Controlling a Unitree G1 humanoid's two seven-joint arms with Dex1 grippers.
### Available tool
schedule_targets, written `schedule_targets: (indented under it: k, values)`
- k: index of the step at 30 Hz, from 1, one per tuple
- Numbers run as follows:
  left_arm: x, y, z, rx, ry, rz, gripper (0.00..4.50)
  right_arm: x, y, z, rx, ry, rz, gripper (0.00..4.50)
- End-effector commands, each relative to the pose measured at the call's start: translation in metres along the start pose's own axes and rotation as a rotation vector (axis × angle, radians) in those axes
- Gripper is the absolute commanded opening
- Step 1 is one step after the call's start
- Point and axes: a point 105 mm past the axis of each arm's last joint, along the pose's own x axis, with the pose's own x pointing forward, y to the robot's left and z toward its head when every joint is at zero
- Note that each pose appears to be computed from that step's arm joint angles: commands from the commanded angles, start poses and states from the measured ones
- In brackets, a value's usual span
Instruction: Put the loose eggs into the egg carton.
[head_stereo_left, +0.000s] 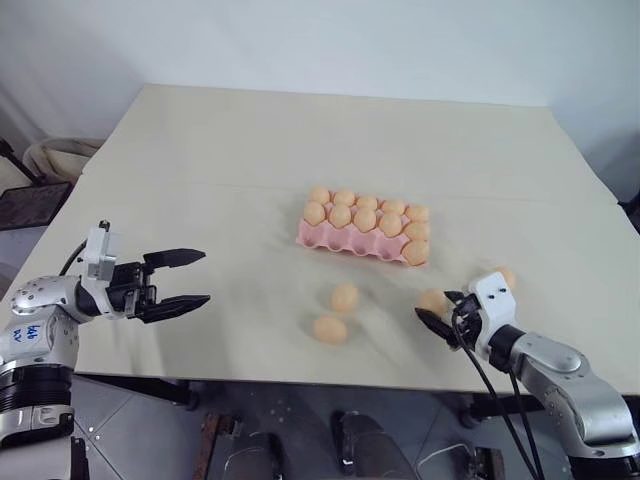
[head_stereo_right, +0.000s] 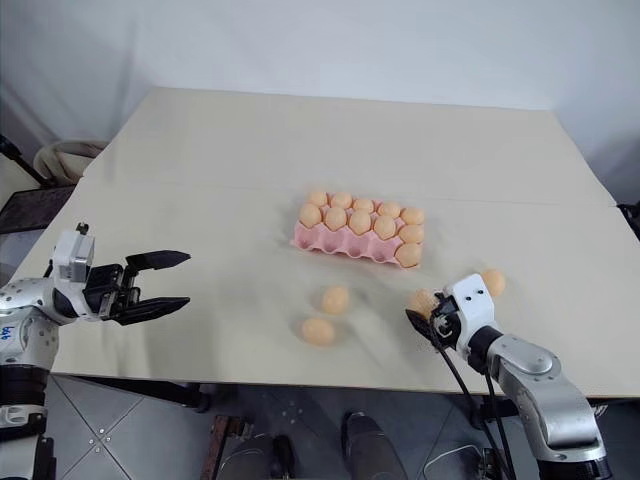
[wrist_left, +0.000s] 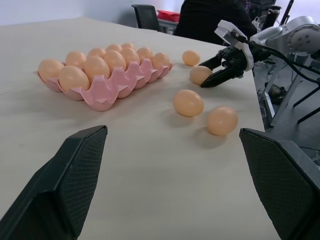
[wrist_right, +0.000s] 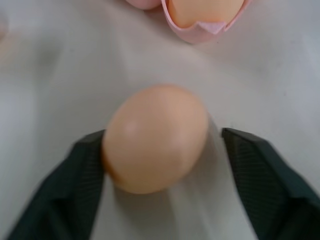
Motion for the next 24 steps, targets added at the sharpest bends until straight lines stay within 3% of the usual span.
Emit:
schedule_targets:
  k: [1, 3, 5, 9, 15, 24]
  values:
    - [0.0, -0.002, 0.012, 0.06, -0.023, -0.019, 4.5, -0.004, 0.0, 0.016, -0.029, -0.059, 0.01, 2.11]
    - [0.0, -0.001, 0.012, 0.061, -0.024, -0.017, 4.5, -0.006, 0.001, 0.023, -0.052, -0.079, 0.022, 1.59]
    - [0.001, 0.0, 0.012, 0.064, -0.026, -0.015, 4.5, -0.007, 0.002, 0.038, -0.077, -0.119, 0.035, 1.41]
    - [0.002, 0.0, 0.012, 0.066, -0.032, -0.013, 4.5, 0.001, 0.0, 0.078, -0.095, -0.217, 0.024, 1.41]
    - [0.005, 0.002, 0.015, 0.082, -0.047, -0.015, 4.5, 0.032, 0.008, 0.109, -0.111, -0.255, 0.054, 1.41]
    - [0.005, 0.005, 0.028, 0.185, -0.096, 0.01, 4.5, 0.084, 0.022, 0.11, -0.144, -0.199, 0.08, 1.41]
